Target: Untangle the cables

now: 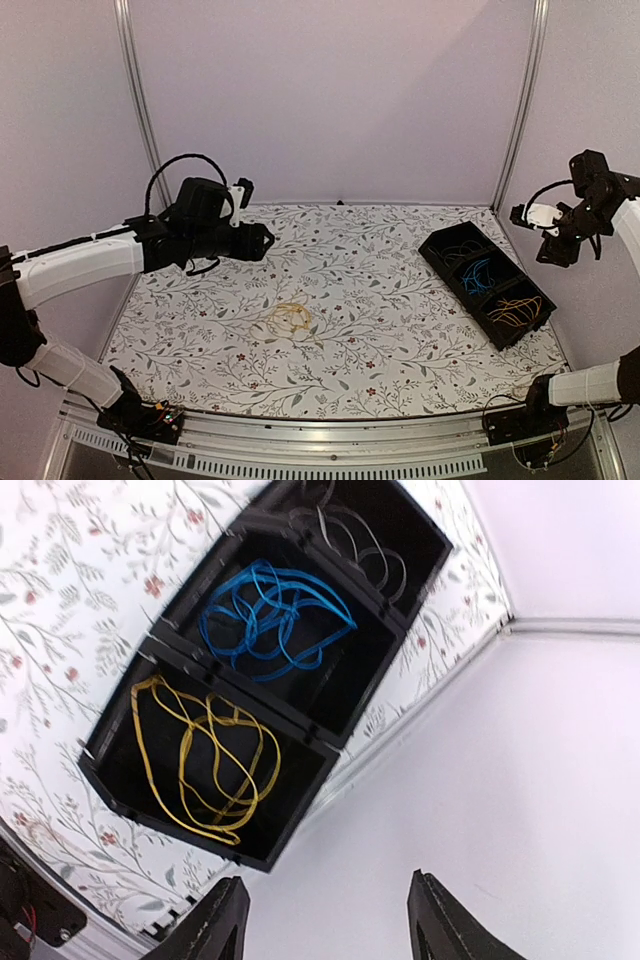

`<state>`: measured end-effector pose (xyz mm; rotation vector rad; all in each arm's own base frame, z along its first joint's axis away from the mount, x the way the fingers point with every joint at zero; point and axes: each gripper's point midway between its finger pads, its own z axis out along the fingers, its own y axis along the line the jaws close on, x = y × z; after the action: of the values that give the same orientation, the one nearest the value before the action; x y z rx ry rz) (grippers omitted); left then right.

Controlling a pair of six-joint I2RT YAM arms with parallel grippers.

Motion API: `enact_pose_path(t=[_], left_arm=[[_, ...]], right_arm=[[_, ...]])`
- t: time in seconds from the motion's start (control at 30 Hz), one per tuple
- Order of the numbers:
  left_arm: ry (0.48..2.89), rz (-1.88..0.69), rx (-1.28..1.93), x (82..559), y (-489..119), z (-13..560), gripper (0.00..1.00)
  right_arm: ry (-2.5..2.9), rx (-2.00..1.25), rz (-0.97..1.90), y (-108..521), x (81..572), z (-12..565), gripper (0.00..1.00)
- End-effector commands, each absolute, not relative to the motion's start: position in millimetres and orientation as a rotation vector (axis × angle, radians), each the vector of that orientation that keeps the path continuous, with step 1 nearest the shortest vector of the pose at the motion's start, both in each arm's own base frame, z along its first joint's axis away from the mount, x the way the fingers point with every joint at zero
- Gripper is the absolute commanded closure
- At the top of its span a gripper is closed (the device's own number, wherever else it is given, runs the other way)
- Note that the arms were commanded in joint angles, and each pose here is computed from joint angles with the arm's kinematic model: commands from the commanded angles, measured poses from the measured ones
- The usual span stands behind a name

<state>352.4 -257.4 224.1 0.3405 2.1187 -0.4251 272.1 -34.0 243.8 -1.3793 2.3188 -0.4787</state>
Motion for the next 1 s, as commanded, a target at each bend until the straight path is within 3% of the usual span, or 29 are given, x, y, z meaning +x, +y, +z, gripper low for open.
enact_pose_path(t=[0.0,0.17,0.3,0.67,0.97], left_arm=[[2.344,-0.431,0.216,314,-230,174,0.33],[2.496,-0.504,0.219,287,-233,130,0.44],[2.569,-0.562,0.234,271,-241,112,0.47],[2.555,-0.618,0.177,271,-251,92,0.40],[2.463,-0.528,0.160,291,-245,111,0.38]], right_arm=[[2.205,-1.422,-0.005,32,267,238,0.41],[1.950,-1.261,0.396,104,300,261,0.45],[1.752,-1.260,0.682,166,290,271,0.46],[1.702,-1.579,0.867,343,250,170,0.42],[1.754,-1.709,0.904,417,236,99,0.36]])
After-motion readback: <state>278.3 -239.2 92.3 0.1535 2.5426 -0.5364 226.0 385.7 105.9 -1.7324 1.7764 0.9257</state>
